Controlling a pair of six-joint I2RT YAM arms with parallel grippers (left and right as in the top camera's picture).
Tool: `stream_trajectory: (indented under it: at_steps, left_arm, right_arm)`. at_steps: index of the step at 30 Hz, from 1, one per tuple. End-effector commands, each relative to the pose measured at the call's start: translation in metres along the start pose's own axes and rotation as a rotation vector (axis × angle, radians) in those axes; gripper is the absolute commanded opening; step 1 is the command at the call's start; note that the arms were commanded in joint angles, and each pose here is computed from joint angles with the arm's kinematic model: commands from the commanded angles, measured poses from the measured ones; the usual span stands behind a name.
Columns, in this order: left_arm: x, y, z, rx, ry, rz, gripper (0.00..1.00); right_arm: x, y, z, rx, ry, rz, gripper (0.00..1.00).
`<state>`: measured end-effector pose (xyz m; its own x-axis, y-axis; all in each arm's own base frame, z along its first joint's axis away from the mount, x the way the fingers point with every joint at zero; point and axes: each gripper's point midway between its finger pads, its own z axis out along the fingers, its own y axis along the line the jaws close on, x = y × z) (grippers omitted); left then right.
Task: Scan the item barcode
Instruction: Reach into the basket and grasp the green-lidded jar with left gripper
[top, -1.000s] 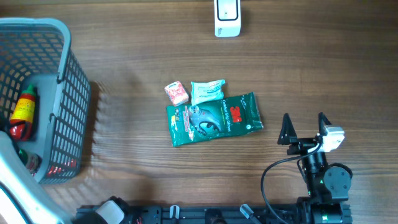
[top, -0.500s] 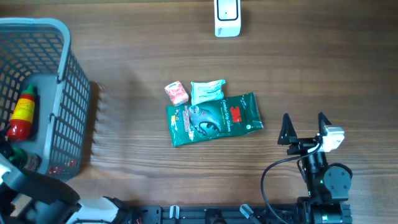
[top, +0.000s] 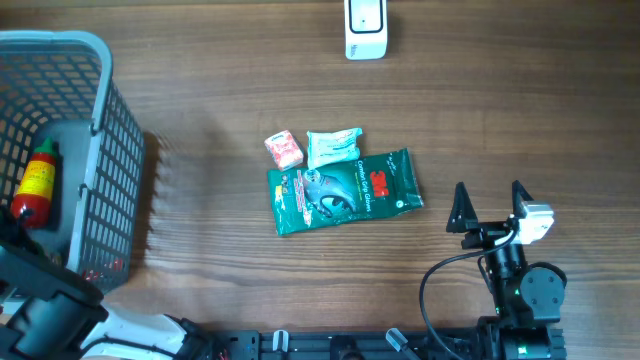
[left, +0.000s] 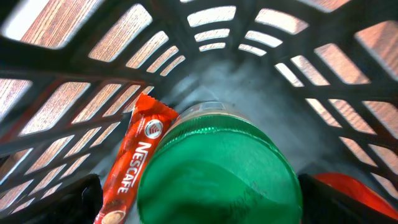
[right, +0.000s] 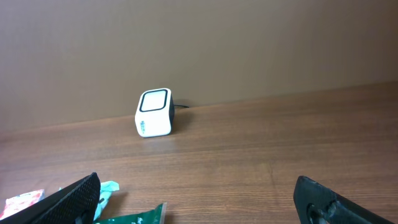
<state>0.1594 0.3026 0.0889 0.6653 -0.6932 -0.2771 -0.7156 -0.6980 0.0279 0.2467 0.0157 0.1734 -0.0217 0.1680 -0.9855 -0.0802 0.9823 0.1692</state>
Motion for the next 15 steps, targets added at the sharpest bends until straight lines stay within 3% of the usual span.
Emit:
stream_trajectory:
  at_steps: [1, 3, 4, 7, 8, 9, 15]
  left_arm:
    - [0.001, 0.011, 0.019, -0.056, 0.001, -0.014, 1.00]
    - [-0.002, 0.015, 0.025, -0.068, -0.031, -0.013, 0.99]
    - [-0.003, 0.018, 0.028, -0.079, -0.039, -0.009, 0.94]
    - [-0.003, 0.019, 0.029, -0.081, -0.042, 0.022, 0.76]
    - [-0.003, 0.016, 0.029, -0.072, -0.042, 0.053, 0.63]
    - [-0.003, 0.014, 0.029, -0.063, -0.039, 0.085, 0.59]
    - [0.013, -0.011, 0.011, 0.063, 0.042, 0.216, 0.56]
  right_arm:
    - [0.000, 0.003, 0.000, -0.017, -0.003, -0.013, 1.00]
    - [0.000, 0.003, 0.000, -0.017, -0.003, -0.013, 1.00]
    - [0.000, 0.003, 0.000, -0.017, -0.003, -0.013, 1.00]
    - [0.000, 0.003, 0.000, -0.017, -0.003, -0.013, 1.00]
    - [0.000, 0.003, 0.000, -0.017, -0.003, -0.013, 1.00]
    - [0.000, 0.003, 0.000, -0.017, -0.003, -0.013, 1.00]
    - [0.000, 0.003, 0.000, -0.017, -0.003, -0.013, 1.00]
